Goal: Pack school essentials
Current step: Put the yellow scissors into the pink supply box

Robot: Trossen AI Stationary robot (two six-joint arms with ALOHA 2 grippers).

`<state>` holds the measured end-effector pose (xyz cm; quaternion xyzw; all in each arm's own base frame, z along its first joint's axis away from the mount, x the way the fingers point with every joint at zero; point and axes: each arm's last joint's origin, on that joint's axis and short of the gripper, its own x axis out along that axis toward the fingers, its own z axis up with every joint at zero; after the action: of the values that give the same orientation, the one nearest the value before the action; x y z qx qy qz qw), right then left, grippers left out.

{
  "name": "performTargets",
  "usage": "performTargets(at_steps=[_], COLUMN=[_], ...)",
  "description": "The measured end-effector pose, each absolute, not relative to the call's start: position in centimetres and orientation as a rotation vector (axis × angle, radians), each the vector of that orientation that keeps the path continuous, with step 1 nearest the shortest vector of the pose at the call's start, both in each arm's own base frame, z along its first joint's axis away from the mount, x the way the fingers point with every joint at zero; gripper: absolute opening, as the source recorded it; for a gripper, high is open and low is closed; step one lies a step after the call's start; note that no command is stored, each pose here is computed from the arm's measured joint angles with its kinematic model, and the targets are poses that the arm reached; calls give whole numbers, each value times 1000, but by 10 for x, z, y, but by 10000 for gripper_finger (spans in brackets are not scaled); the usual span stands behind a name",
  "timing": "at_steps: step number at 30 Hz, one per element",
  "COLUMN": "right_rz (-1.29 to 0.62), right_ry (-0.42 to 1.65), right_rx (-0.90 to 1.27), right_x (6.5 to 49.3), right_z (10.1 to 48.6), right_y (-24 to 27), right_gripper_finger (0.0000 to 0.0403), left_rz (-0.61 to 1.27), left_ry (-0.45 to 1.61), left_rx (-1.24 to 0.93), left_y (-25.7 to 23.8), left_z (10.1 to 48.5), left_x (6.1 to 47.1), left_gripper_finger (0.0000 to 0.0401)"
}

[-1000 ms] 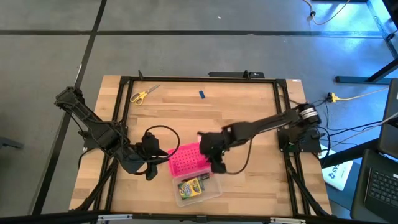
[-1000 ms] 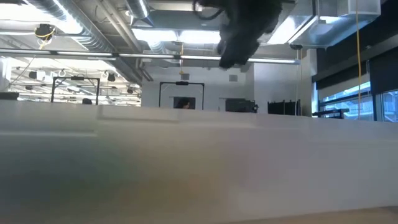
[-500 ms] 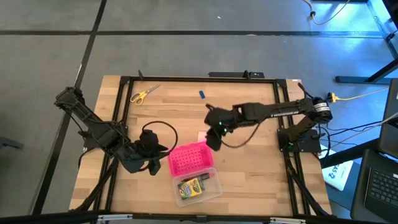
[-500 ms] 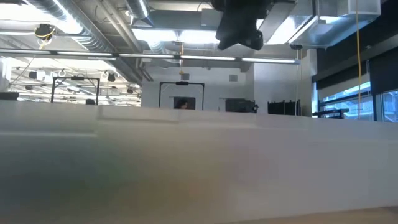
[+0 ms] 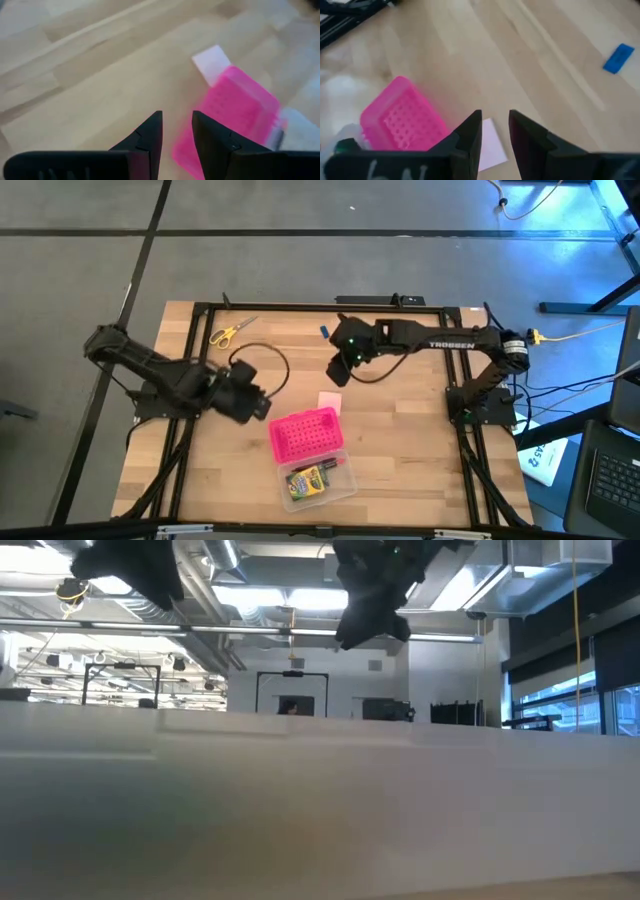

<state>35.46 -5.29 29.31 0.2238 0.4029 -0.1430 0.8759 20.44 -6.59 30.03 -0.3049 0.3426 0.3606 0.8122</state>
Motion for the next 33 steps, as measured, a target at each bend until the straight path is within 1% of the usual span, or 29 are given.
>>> performTargets(at_steps=[4,10,18,21,24,28,33], right_rz=[-316,-198,-206,-159,-134,-142,-153], right_ry=[836,832,823,815,796,764,735], right_rx=[459,430,391,372,365,370,388], right_x=[351,347,340,340,340,342,343], right_z=[293,294,295,295,296,299,300], right_y=[-72,-94,-115,-117,-120,-122,-123], right_gripper_finger=[99,99,99,99,99,99,99], left_rz=[843,979,1202,1274,1286,1313,1291], left_ry=[776,838,878,905,932,951,1039], left_rx=[-727,-843,-947,-957,-1002,-1002,-1010], left_y=[-35,19,86,107,126,146,167], left_z=[299,296,293,293,292,291,281], left_x=[212,212,187,172,158,141,131], left_gripper_finger=[98,98,98,98,98,98,98])
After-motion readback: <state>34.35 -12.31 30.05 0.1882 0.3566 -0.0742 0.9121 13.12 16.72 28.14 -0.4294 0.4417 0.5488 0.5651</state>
